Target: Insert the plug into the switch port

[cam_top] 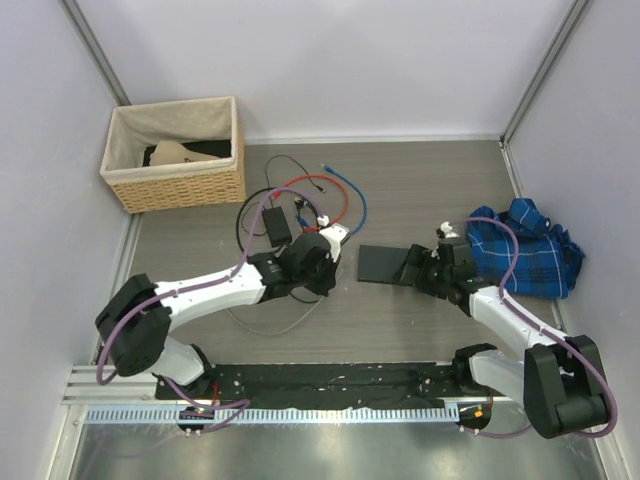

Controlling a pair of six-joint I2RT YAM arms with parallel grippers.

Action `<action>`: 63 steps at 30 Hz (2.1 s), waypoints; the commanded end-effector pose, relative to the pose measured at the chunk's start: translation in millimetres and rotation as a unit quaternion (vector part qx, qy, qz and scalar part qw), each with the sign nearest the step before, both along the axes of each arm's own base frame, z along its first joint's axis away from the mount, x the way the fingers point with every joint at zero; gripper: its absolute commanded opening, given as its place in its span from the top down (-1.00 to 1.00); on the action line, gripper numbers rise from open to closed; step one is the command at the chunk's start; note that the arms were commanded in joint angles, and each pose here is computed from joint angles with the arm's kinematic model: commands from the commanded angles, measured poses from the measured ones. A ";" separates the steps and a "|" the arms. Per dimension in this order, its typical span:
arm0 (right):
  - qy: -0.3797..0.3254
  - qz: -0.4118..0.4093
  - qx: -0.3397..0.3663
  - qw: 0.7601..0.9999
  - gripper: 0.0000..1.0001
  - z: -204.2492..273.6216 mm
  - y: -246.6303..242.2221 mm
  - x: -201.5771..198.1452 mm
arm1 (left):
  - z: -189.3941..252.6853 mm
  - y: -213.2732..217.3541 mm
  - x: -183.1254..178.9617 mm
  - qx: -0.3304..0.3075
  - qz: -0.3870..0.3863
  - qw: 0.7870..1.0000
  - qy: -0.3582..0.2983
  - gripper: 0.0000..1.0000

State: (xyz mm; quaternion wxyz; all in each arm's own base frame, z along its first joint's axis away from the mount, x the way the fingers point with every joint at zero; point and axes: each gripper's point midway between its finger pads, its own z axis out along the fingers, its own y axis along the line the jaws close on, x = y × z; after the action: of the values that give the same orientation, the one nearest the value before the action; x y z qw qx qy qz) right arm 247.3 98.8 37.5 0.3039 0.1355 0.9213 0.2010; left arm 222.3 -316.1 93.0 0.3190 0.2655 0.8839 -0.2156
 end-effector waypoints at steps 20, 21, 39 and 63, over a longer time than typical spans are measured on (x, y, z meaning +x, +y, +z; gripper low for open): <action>-0.246 0.173 0.240 0.923 -0.75 182.1 117.9 -2.7 | 90.7 -15.0 -48.8 -0.208 -0.123 0.970 0.024 0.99; -0.248 0.176 0.246 0.920 -0.74 185.7 121.6 0.7 | 95.8 -17.5 -50.2 -0.217 -0.131 0.967 0.022 1.00; -0.258 0.225 0.304 0.889 0.03 198.6 142.2 -9.0 | 133.6 -41.7 -51.0 -0.296 -0.157 0.942 0.019 1.00; -0.103 -0.040 0.192 0.975 0.98 168.1 117.8 3.8 | 153.9 -20.6 -27.5 -0.114 -0.063 0.956 -0.262 -0.29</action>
State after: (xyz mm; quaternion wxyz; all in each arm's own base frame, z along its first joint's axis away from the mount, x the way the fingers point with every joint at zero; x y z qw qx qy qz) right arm 244.2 226.0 207.9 0.3749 0.1299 0.8162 0.4200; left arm 173.8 -345.9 230.7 0.4684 0.3254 0.7386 -0.3595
